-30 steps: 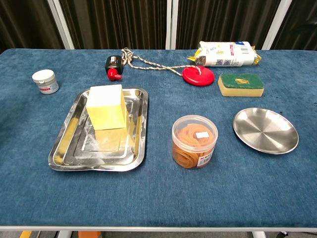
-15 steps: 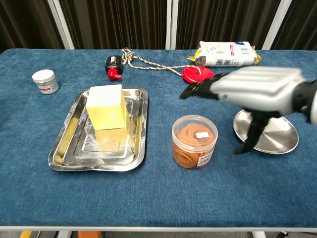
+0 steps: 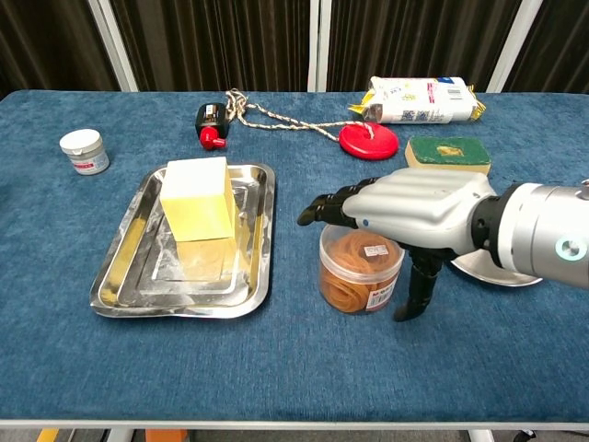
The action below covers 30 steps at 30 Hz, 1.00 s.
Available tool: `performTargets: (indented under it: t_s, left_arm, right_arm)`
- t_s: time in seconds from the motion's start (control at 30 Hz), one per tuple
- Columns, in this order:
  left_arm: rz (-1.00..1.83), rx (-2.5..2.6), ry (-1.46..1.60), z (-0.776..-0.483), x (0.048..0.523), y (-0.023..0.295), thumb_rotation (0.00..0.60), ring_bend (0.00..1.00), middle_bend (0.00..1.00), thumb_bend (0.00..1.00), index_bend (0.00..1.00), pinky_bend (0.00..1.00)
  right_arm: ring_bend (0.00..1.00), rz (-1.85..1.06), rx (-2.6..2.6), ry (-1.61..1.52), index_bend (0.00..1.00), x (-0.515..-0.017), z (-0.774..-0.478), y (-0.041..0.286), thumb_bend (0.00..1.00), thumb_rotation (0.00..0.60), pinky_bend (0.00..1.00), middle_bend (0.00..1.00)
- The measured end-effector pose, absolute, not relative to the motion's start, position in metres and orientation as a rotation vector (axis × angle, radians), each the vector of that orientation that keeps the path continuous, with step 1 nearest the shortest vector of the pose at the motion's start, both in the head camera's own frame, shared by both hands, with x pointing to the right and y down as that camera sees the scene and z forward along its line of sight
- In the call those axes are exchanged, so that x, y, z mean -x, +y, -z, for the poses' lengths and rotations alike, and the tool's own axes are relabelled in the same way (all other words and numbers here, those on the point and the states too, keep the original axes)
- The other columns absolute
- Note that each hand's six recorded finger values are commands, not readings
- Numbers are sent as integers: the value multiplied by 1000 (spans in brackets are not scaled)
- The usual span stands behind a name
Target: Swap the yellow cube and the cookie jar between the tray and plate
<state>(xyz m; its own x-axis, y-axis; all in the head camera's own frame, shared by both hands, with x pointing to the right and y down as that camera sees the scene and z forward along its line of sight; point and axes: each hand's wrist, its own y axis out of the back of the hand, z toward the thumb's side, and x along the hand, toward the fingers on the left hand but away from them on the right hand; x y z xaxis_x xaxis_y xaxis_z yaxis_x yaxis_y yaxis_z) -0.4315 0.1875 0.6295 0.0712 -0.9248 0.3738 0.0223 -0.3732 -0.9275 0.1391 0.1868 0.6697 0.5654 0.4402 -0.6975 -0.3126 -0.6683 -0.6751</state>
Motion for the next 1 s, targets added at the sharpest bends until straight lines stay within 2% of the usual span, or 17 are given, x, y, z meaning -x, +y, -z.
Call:
performTargets:
  t_s: [0.17,0.37,0.47,0.7,0.87,1.0]
  left_arm:
    - [1425,1512,947,-629,430,188,600,0,42,2,111,129]
    - [1433,1518,949,-632,430,189,600,0,42,6,112,129]
    - [1440,1526,942,-634,428,191,600,0,42,7,112,129]
    - [1443,1548,936,-639,425,192,600,0,42,8,112,129]
    - [1427,1544,940,-636,424,190,600,0,43,8,112,129]
    - [1407,1542,952,-634,423,189,600,0,49,7,112,128]
  right_arm:
    - [19,-1180,1982,-124,37,-137,-676,187,95,600,177,91]
    - [242,-1142,1970,-162,265,-134,-676,185,172,600,403,312]
    - [324,-1115,1966,-192,357,-132,-674,182,201,600,483,383]
    - [354,-1107,1930,-303,376,-149,-660,165,209,600,499,420]
    - [359,-1187,1867,-428,377,-189,-648,141,210,600,499,429]
    - [359,-1288,1836,-476,380,-227,-652,138,211,600,499,429]
